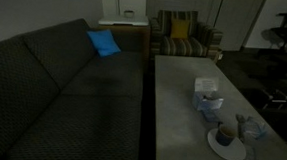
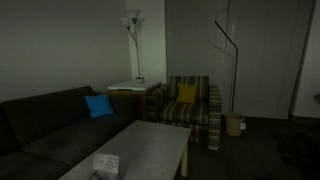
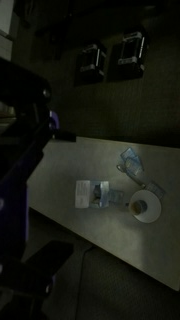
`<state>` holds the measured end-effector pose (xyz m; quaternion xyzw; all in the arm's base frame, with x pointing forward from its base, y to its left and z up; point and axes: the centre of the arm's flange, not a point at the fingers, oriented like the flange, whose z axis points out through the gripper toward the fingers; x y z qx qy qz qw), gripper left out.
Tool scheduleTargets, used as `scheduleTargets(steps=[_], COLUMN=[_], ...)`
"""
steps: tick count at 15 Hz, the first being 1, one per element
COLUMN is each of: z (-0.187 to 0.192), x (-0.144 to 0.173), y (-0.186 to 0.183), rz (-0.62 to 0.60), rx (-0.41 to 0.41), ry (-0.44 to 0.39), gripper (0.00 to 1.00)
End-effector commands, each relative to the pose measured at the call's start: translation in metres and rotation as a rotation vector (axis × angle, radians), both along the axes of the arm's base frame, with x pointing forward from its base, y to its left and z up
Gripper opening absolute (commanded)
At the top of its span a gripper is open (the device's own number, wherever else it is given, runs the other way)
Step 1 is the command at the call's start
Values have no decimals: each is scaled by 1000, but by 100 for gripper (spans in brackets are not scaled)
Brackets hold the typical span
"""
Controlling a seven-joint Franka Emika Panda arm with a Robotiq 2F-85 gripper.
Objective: Move the blue cup off of the white plate and place it on the table
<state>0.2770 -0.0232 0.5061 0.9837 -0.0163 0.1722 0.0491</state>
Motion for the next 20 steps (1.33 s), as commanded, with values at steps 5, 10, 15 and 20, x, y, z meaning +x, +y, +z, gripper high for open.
scheduleTargets(steps=[5,10,15,20], z=[-16,-43,-80,-98], x=[18,56,84,76], y=[-2,-9,-3,6], rz=[14,29,65,70], rx=[32,77,106,113], ry=[28,46,117,173], gripper=[100,100,100,100])
